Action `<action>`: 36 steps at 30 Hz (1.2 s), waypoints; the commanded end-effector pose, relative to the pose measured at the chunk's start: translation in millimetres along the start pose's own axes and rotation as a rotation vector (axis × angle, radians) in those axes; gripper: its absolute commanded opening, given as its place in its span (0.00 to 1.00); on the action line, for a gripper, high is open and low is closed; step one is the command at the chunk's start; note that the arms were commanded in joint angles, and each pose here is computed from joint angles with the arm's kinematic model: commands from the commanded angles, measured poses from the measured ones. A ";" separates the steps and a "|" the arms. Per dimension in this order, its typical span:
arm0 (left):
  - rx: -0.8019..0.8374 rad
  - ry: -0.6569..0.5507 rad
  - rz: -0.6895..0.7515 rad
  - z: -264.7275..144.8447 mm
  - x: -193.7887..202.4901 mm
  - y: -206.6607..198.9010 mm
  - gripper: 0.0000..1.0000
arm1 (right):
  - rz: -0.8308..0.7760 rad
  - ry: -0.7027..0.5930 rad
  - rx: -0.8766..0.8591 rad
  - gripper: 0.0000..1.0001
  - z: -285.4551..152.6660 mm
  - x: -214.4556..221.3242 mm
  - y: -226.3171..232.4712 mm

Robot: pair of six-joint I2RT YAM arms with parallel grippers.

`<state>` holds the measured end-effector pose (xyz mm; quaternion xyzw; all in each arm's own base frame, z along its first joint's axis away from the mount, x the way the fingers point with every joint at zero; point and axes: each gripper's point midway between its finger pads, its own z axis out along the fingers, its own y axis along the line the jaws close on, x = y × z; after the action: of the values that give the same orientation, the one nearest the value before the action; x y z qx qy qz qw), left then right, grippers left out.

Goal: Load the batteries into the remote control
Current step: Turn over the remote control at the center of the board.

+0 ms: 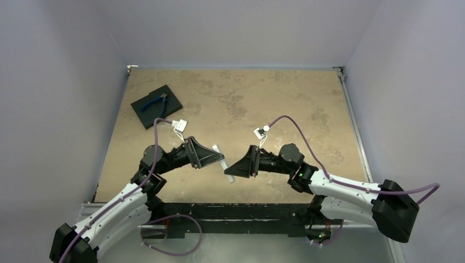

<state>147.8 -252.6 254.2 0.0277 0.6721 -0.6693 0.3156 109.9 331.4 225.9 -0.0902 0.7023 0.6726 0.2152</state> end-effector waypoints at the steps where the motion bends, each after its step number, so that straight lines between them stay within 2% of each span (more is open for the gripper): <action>1: 0.067 -0.007 0.032 -2.8 -2.8 -16.6 0.50 | -0.022 -0.041 -0.063 0.00 2.4 -12.3 16.6; 4: 0.066 -0.011 0.035 -3.2 -3.0 -16.2 0.38 | -0.011 -0.041 -0.064 0.00 2.6 -11.2 14.6; 5: 0.066 -0.011 0.036 -3.2 -2.9 -16.5 0.27 | -0.010 -0.042 -0.062 0.00 2.5 -11.0 13.9; 6: 0.061 -0.013 0.035 -3.0 -3.4 -15.4 0.10 | -0.008 -0.041 -0.059 0.00 2.6 -10.5 12.6; 7: 0.052 -0.013 0.031 -2.7 -3.4 -13.6 0.00 | -0.008 -0.041 -0.059 0.00 2.4 -10.4 12.5; 10: 0.039 -0.020 0.032 -1.9 -5.1 -11.5 0.00 | -0.013 -0.041 -0.061 0.00 1.8 -10.3 13.1; 14: 0.013 -0.020 0.057 1.3 -10.1 -12.0 0.00 | -0.036 -0.039 -0.038 0.26 -0.1 -9.1 8.9; 17: -0.007 -0.025 0.079 3.6 -15.7 -14.3 0.00 | -0.061 -0.045 -0.002 0.51 -2.8 -9.9 4.7; 22: -0.076 -0.035 0.097 5.4 -20.8 -4.2 0.00 | -0.128 -0.044 0.057 0.75 -9.2 -12.2 1.9; 29: -0.145 -0.036 0.102 9.6 -25.0 9.3 0.00 | -0.229 -0.053 0.166 0.94 -20.3 -19.5 -5.5; 36: -0.335 -0.011 0.129 12.9 -31.7 43.1 0.00 | -0.368 -0.100 0.369 0.98 -42.7 -41.6 -18.1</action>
<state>181.4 -251.9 222.5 0.0062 0.7577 -0.5666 0.3239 128.1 300.3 222.9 -0.1329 0.7527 0.5583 0.3225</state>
